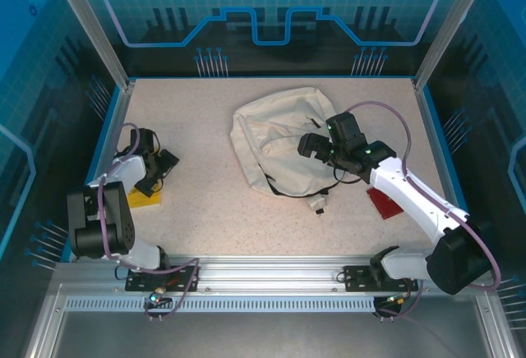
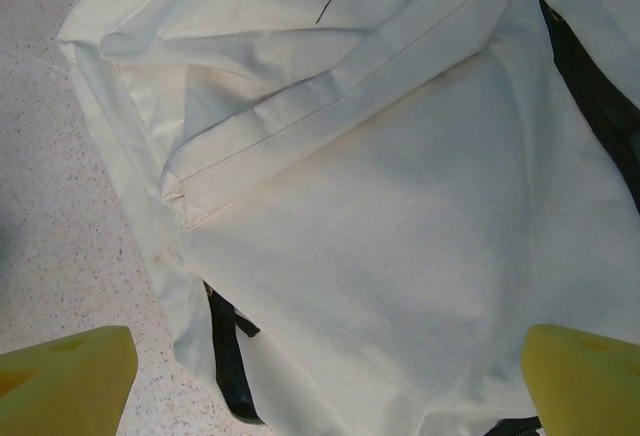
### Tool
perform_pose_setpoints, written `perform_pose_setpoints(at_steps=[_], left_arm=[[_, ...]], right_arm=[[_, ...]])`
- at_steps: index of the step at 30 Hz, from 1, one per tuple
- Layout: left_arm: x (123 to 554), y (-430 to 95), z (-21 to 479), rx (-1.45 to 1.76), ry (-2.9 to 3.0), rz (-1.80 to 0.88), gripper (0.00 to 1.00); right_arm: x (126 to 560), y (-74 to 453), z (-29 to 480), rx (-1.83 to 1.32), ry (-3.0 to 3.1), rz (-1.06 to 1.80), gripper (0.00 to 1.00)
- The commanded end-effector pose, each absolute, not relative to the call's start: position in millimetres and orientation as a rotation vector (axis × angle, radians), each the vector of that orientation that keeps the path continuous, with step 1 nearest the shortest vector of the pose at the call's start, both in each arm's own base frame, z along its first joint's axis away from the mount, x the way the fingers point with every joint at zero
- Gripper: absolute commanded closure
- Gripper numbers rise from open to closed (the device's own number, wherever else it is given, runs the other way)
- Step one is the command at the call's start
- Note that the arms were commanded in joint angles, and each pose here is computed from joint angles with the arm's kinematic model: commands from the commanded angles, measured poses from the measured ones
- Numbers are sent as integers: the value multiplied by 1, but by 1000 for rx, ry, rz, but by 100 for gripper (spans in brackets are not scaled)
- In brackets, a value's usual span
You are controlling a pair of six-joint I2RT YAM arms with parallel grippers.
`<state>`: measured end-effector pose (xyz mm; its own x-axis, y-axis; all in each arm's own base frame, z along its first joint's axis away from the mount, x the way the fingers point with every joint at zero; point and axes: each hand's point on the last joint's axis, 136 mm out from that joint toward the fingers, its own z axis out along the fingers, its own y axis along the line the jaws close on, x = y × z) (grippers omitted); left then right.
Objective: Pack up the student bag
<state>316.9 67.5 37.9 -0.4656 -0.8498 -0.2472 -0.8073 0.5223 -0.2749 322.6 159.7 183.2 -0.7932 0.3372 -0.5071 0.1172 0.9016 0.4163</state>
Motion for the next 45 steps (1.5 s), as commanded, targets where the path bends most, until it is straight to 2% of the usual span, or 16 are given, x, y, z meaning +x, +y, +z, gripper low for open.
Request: perform_pose_setpoints(at_steps=[1, 9, 18, 26, 31, 35, 41, 45], left_arm=[[322, 48, 29, -1368, 2477, -320, 1], [328, -11, 25, -1288, 2563, -579, 1], [317, -116, 30, -1112, 2644, -789, 1], [302, -188, 61, -838, 2742, -905, 2], [308, -174, 99, -646, 2742, -784, 2], [314, -132, 118, -687, 2674, -649, 1], [300, -62, 109, -936, 2573, -573, 1], [282, -42, 90, -1030, 2572, -537, 1]], right_arm=[[324, 172, 197, 323, 2445, 555, 1], [324, 170, 196, 322, 2451, 540, 1], [322, 171, 192, 351, 2464, 559, 1], [323, 176, 185, 337, 2487, 563, 2], [321, 228, 184, 88, 2557, 683, 5], [313, 284, 175, -165, 2636, 665, 11], [302, 361, 141, -396, 2735, 741, 28], [300, 397, 116, -491, 2796, 763, 37]])
